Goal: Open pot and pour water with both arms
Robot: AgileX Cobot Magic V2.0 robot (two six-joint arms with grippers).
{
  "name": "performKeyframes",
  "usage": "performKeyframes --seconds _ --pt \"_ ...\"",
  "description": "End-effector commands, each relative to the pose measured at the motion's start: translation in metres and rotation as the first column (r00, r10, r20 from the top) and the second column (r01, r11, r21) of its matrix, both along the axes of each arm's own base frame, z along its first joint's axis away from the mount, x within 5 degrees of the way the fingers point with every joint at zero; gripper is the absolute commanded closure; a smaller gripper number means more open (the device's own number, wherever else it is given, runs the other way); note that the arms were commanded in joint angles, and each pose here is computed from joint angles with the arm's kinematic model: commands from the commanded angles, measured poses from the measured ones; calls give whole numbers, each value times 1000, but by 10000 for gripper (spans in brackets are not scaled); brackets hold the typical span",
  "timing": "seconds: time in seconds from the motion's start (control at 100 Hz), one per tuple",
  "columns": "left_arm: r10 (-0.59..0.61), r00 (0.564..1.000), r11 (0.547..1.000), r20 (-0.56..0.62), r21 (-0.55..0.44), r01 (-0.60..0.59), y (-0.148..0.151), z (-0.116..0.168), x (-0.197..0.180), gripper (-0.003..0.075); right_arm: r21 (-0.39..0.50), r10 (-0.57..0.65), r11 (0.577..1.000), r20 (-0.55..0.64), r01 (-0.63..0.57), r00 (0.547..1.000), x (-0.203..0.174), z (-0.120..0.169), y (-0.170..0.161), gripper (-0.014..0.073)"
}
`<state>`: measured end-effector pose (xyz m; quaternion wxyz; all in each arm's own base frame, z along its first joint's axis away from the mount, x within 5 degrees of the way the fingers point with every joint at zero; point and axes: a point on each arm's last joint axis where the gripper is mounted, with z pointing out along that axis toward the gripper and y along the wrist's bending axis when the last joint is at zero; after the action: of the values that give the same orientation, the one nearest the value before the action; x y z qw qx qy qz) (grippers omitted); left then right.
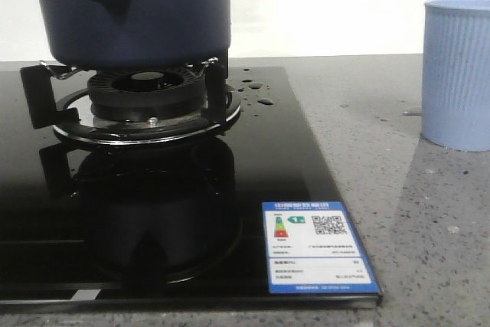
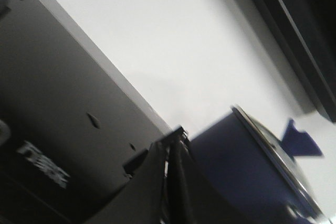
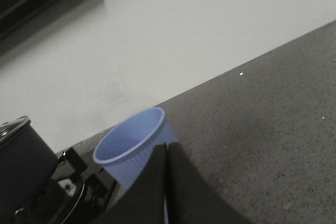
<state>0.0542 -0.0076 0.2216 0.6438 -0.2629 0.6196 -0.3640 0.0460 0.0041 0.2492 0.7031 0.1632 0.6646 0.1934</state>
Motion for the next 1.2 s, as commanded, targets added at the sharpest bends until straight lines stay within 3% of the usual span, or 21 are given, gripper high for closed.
performKeyframes --seconds 0.0,0.11,0.21,0.28,0.45,0.55,0.63,0.72,0.8,0.85,0.94,1.02,1.07,1.12,1.19 --pt "-54 998 998 10 43 54 -5 24 -2 740 2 35 999 -51 -35 998 -2 25 3 669" --pt "-181 977 971 -113 136 196 -18 40 4 740 5 96 995 -216 -98 972 2 41 9 669" --pt "-298 919 931 -258 134 340 -30 55 16 739 41 172 985 -407 -170 897 7 51 15 669" --pt "-369 880 879 -300 195 435 -37 69 25 739 68 230 972 -450 -223 863 8 62 20 669" --pt "-563 797 714 -216 359 602 -56 118 40 739 16 405 907 -313 -421 859 -1 97 34 669" --pt "-646 750 604 -143 505 617 -64 145 45 739 -146 458 852 -254 -502 852 -7 109 38 669" --pt "-679 725 511 -116 634 580 -67 161 52 739 -299 450 815 -211 -495 868 -7 114 38 669" --pt "-688 719 459 -98 709 535 -69 170 64 738 -438 411 789 -144 -430 900 -4 119 34 669" --pt "-695 714 421 -81 760 495 -70 178 76 727 -464 373 807 -78 -365 925 -2 125 31 668" --pt "-707 703 402 -70 778 482 -71 181 83 680 -463 351 823 -41 -329 935 -1 129 29 655" --pt "-717 694 371 -62 809 456 -73 185 96 484 -462 325 839 0 -288 946 0 133 27 546" --pt "-706 706 396 -54 796 458 -73 187 110 244 -463 311 845 18 -267 950 1 134 25 339" --pt "-691 721 415 -61 782 464 -73 185 122 139 -461 300 851 32 -252 953 2 136 24 201" --pt "-682 728 418 -68 781 465 -73 185 131 83 -458 291 855 37 -243 956 4 136 24 81" --pt "-680 729 419 -81 772 477 -74 182 143 77 -455 282 859 38 -235 959 8 137 23 -36"
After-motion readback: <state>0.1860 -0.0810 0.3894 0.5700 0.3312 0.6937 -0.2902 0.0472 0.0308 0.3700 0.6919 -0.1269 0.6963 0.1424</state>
